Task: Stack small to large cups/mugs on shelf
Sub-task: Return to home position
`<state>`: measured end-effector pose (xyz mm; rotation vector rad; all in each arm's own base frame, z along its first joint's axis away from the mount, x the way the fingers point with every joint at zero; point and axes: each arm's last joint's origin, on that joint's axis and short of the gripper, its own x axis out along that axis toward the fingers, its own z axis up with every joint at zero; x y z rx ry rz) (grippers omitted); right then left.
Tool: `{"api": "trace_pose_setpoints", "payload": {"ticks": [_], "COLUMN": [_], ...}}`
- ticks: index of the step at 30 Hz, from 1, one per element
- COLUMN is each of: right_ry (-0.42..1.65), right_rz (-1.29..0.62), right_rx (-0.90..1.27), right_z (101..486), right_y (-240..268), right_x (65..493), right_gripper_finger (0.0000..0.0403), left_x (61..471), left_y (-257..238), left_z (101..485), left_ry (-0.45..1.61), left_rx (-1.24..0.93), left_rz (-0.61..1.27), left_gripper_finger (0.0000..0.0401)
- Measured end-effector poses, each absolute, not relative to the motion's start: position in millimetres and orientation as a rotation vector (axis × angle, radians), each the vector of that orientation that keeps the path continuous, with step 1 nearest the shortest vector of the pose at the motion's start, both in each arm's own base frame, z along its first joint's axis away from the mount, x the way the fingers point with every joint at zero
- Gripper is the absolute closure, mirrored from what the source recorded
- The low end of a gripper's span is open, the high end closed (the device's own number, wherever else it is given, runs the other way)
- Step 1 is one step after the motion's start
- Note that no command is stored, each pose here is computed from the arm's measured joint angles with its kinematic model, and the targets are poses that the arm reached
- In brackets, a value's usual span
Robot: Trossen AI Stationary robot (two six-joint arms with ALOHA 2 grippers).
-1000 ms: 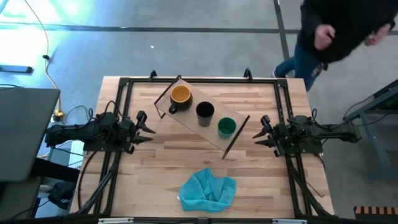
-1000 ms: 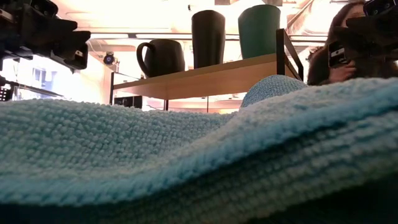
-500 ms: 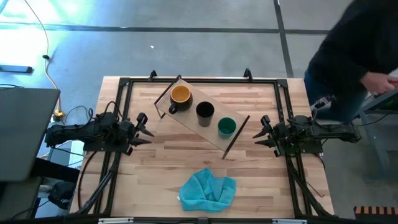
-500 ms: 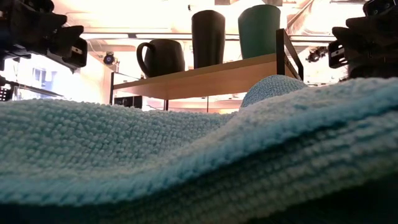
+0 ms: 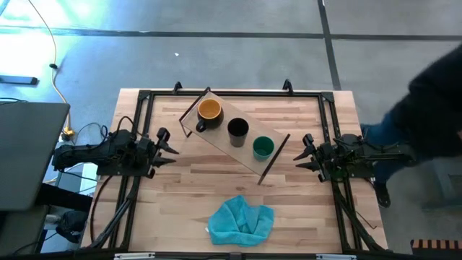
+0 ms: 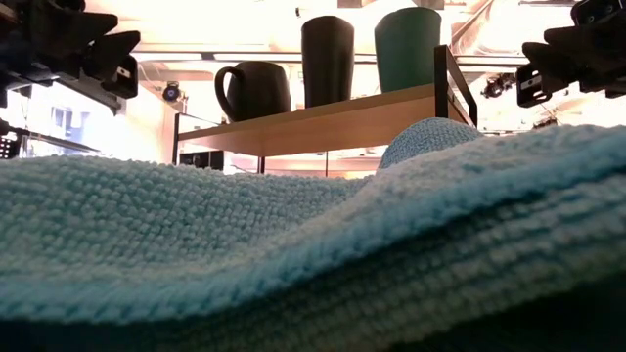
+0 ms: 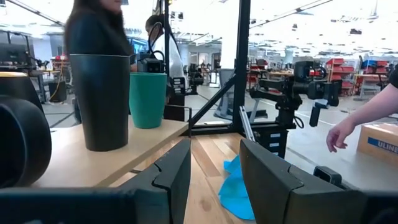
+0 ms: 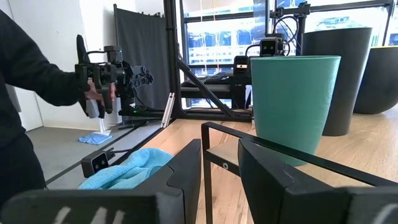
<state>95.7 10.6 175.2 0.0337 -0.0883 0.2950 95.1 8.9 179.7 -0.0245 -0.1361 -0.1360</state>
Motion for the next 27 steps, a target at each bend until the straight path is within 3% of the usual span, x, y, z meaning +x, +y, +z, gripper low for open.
{"api": "trace_pose_setpoints", "payload": {"ticks": [27], "right_ry": [-0.088], "right_rz": [0.295], "right_rx": [0.034], "right_z": [175.1], "right_y": [10.6], "right_x": [95.7], "right_gripper_finger": [0.0304], "left_x": [95.7], "left_y": [9.6], "left_z": [175.3], "left_ry": [-0.087], "left_rx": [-0.115], "left_rz": [-0.117], "left_gripper_finger": [0.0277]}}
